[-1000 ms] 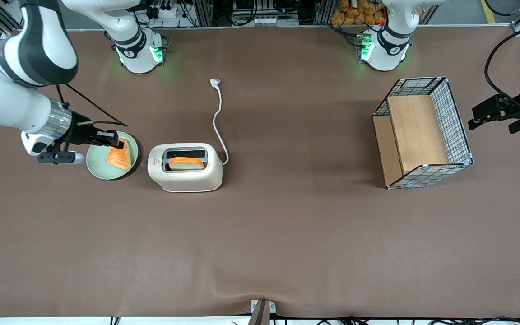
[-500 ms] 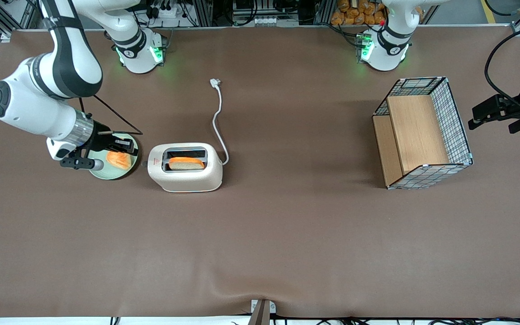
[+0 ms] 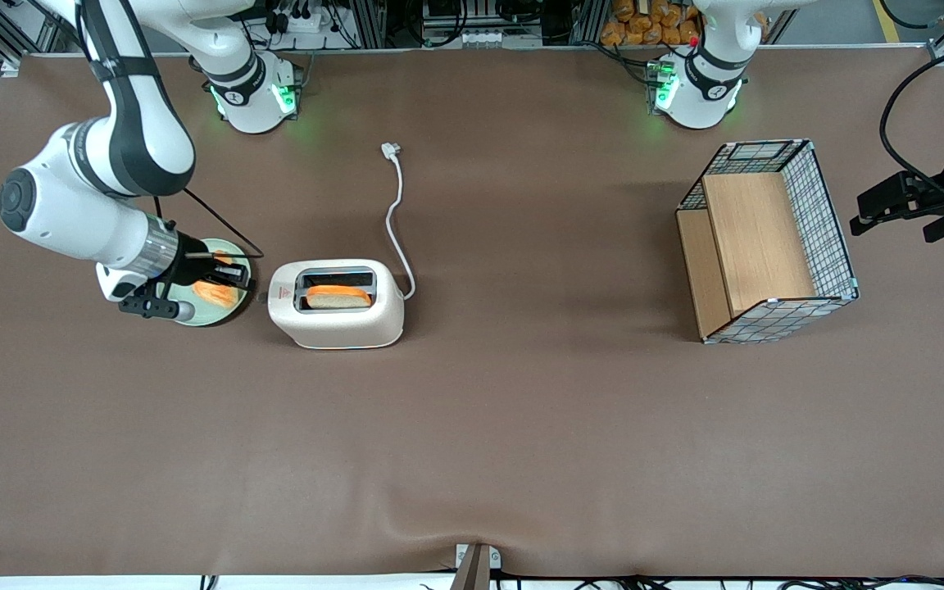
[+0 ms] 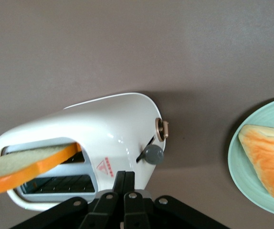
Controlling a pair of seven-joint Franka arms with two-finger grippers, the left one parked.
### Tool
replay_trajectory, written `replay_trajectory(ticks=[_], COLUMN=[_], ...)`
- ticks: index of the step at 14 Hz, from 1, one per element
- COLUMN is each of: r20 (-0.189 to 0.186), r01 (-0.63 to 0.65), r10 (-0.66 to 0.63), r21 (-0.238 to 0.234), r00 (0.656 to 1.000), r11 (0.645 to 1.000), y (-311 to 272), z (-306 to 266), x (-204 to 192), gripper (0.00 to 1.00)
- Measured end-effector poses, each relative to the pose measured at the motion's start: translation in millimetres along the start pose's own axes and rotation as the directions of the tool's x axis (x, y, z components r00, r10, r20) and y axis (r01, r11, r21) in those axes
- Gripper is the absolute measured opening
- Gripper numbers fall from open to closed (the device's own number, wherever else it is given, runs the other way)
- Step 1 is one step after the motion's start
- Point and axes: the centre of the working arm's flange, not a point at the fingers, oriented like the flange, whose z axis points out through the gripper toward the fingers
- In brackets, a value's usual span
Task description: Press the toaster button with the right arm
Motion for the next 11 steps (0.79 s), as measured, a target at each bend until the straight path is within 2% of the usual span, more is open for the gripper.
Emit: replay_trajectory(ticks=[11], r20=[0.015], r01=[-0.029], r10=[0.029], r21=[-0.003], r00=[0.999], r11=[1.000], y=[10], z=[23], x=[8], gripper=[0.01])
